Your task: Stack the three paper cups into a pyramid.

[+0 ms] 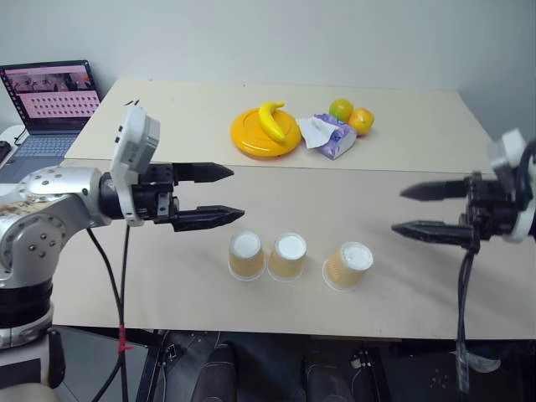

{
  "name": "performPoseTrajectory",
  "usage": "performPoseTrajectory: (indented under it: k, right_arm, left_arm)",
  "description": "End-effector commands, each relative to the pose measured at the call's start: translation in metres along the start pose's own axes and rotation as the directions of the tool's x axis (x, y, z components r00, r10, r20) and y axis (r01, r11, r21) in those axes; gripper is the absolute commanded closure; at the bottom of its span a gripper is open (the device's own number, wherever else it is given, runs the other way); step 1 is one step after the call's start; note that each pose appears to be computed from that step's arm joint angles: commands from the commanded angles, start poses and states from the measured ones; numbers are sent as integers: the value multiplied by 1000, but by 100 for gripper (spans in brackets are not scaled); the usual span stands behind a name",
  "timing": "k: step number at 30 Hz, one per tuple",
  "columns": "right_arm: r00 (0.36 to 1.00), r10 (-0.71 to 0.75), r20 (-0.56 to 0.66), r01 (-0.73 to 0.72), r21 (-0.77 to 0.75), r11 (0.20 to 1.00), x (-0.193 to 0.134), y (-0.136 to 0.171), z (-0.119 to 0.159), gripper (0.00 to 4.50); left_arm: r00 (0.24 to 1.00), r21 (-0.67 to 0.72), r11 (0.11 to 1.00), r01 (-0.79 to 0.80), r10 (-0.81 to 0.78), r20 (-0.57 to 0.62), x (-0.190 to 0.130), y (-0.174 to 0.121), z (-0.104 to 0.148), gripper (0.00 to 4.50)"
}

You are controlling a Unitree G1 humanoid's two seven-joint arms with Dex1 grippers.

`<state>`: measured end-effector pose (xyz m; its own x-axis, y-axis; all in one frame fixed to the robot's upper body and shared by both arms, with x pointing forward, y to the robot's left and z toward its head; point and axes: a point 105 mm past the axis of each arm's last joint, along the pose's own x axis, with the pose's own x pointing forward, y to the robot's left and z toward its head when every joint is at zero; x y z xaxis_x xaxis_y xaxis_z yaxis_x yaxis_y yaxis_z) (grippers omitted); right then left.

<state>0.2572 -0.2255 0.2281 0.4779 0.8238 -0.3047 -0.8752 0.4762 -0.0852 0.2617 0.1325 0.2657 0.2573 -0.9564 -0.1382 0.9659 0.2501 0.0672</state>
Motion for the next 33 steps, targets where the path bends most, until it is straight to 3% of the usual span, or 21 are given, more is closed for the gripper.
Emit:
performPoseTrajectory:
  k: [1, 4, 6, 10, 14, 33]
  right_arm:
    - [996, -82, 45, 84, -66, 994, -13, 1, -2, 0]
    - [993, -115, 38, 116, -19, 993, -15, 3, -22, 0]
    - [992, -116, 42, 115, 18, 993, -12, 8, -34, 0]
    - [993, -110, 45, 108, 34, 994, -2, 13, -44, 0]
    - [996, -77, 34, 75, 49, 996, 10, 21, -50, 0]
    - [996, 19, 88, -24, 52, 998, 58, 30, -41, 0]
  left_arm:
    - [999, 30, 998, 47, -47, -4, -2, -9, 12, 3]
    - [998, 51, 997, 57, -57, -12, -2, -7, 21, 3]
    - [995, 86, 994, 62, -55, -83, -3, -5, 14, 3]
    - [985, 117, 990, 80, -60, -164, -7, -3, 4, 3]
    - [984, 120, 989, 87, -66, -168, -8, -2, 5, 3]
    - [978, 205, 978, 28, 15, -206, -3, 8, -3, 3]
